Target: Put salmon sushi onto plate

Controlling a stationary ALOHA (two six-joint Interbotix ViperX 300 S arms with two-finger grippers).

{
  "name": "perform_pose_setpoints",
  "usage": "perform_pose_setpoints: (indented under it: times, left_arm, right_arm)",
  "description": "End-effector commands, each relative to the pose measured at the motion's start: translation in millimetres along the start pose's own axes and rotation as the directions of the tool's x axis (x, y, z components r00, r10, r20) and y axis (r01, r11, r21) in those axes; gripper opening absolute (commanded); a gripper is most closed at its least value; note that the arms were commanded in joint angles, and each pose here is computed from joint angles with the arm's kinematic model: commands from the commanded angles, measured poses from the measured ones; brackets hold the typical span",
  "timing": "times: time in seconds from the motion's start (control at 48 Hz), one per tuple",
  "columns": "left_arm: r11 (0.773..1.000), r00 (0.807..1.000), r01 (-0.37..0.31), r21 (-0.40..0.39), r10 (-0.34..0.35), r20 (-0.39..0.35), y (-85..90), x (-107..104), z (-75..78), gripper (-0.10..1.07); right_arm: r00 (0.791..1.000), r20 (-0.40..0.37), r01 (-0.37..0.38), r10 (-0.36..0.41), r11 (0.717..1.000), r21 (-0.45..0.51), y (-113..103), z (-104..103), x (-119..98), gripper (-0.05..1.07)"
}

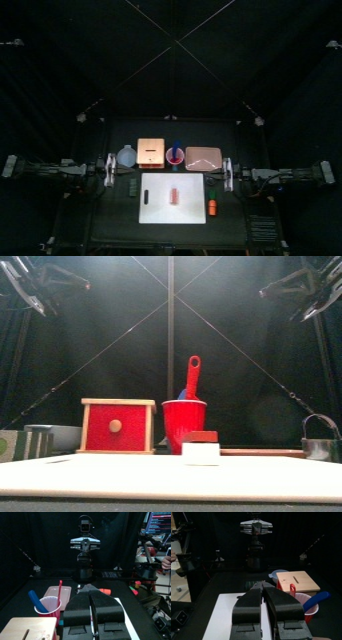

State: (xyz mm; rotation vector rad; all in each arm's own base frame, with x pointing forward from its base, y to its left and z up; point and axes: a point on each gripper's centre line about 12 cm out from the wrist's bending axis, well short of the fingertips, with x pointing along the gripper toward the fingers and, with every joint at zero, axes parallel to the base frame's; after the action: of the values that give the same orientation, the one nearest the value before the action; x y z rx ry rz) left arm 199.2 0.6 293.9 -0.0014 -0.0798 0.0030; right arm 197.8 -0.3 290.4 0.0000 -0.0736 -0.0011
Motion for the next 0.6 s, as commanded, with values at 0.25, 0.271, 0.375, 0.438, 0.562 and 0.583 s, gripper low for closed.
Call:
perform_pose_setpoints:
  times: [0.25, 0.271, 0.375, 0.438, 0.562, 0.583]
  left_arm:
    - [1.0, 0.995, -0.02, -0.009, 0.019, -0.098, 3.8, 6, -29.1, -0.01]
    - [1.0, 0.995, -0.022, -0.012, 0.02, -0.103, 3.9, 6, -30.4, -0.01]
    - [0.999, 0.992, -0.03, -0.025, 0.027, -0.121, 4.9, 6, -36.3, -0.01]
    - [0.999, 0.992, -0.035, -0.032, 0.031, -0.126, 5.4, 5, -37.8, -0.01]
    - [0.999, 0.992, -0.04, -0.035, 0.036, -0.124, 6.5, 5, -37.6, -0.01]
    - [0.999, 0.991, -0.042, -0.034, 0.037, -0.126, 6.8, 5, -37.8, -0.01]
  right_arm:
    - [0.962, -0.273, 0.114, -0.01, 0.923, 0.367, 1, -21, 50, 0.08]
    - [0.952, -0.305, 0.132, -0.007, 0.91, 0.392, 1, -23, 54, 0.08]
    - [0.873, -0.487, 0.241, 0.037, 0.835, 0.495, 6, -37, 70, 0.09]
    - [0.817, -0.572, 0.305, 0.069, 0.791, 0.53, 10, -45, 76, 0.09]
    - [0.7, -0.704, 0.464, 0.12, 0.672, 0.577, 13, -60, 87, 0.09]
    - [0.682, -0.721, 0.491, 0.125, 0.652, 0.577, 12, -62, 89, 0.09]
